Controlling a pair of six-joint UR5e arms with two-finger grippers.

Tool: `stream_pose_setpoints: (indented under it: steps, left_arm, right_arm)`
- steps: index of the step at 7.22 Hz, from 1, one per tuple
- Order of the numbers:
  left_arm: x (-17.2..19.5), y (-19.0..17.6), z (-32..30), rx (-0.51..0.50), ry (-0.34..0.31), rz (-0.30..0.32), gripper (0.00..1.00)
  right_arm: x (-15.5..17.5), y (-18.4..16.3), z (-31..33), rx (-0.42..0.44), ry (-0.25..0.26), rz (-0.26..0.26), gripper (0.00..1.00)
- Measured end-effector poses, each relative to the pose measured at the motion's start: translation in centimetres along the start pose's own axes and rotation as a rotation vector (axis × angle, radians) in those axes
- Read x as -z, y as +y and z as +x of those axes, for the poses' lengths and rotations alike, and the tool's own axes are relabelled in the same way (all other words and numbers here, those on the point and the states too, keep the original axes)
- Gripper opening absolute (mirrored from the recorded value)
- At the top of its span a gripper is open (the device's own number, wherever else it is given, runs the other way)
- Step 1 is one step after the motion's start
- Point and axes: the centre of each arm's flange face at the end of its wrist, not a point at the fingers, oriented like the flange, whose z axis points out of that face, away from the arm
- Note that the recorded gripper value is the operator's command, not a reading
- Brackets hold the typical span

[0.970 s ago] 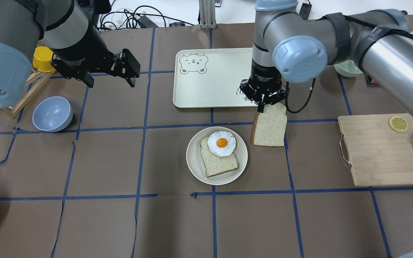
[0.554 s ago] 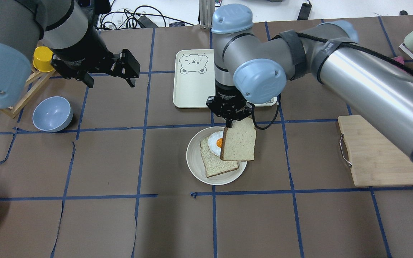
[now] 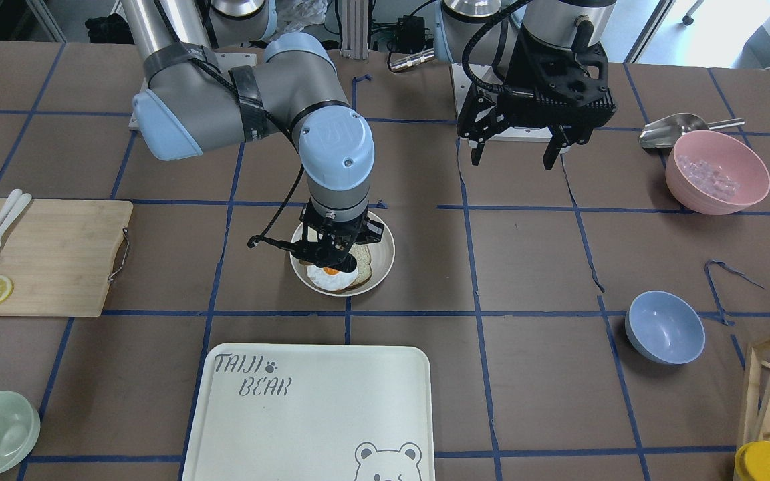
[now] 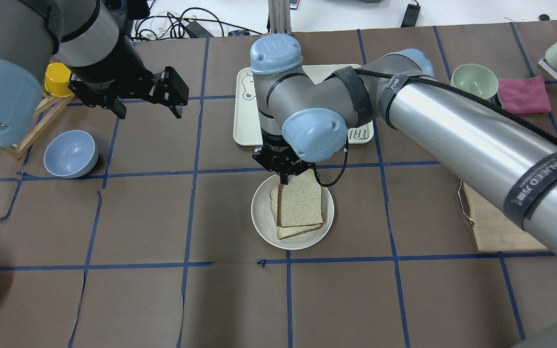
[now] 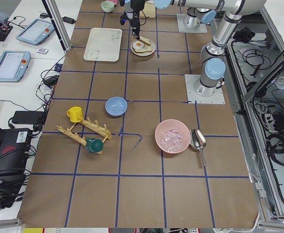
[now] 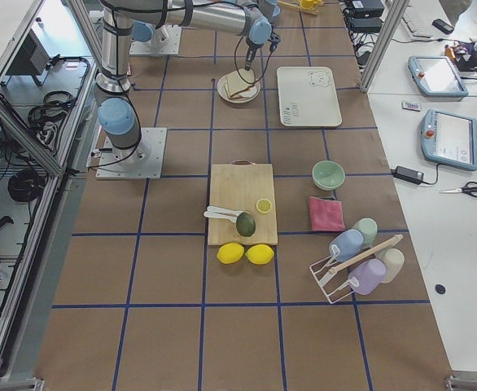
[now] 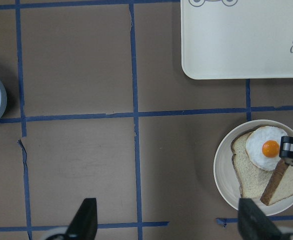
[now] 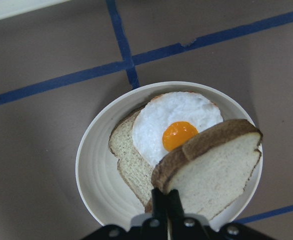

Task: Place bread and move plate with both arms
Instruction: 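Lay the bread slice on the egg and open the right gripper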

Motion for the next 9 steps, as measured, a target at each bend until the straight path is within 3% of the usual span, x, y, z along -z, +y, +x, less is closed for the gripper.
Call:
stream_pose_setpoints:
  steps: [2, 3, 5, 9]
  left_arm:
    - [-0.1, 0.0, 0.0, 0.000, 0.003, -0.001, 1.00]
    - [0.0, 0.0, 0.0, 0.000, 0.002, -0.001, 1.00]
    - [-0.1, 0.0, 0.0, 0.000, 0.000, -0.002, 1.00]
    - [-0.1, 0.1, 0.0, 0.000, -0.001, -0.002, 1.00]
  right_arm:
    - [-0.8, -0.2, -0.4, 0.021, 0.000, 0.002, 0.66]
    - [-0.8, -0.3, -0.5, 0.030, -0.005, 0.009, 0.82]
    - [-0.5, -0.5, -0.7, 0.044, -0.020, 0.032, 1.00]
    - [3.0, -3.5, 3.8, 0.144, -0.045, 0.089, 1.00]
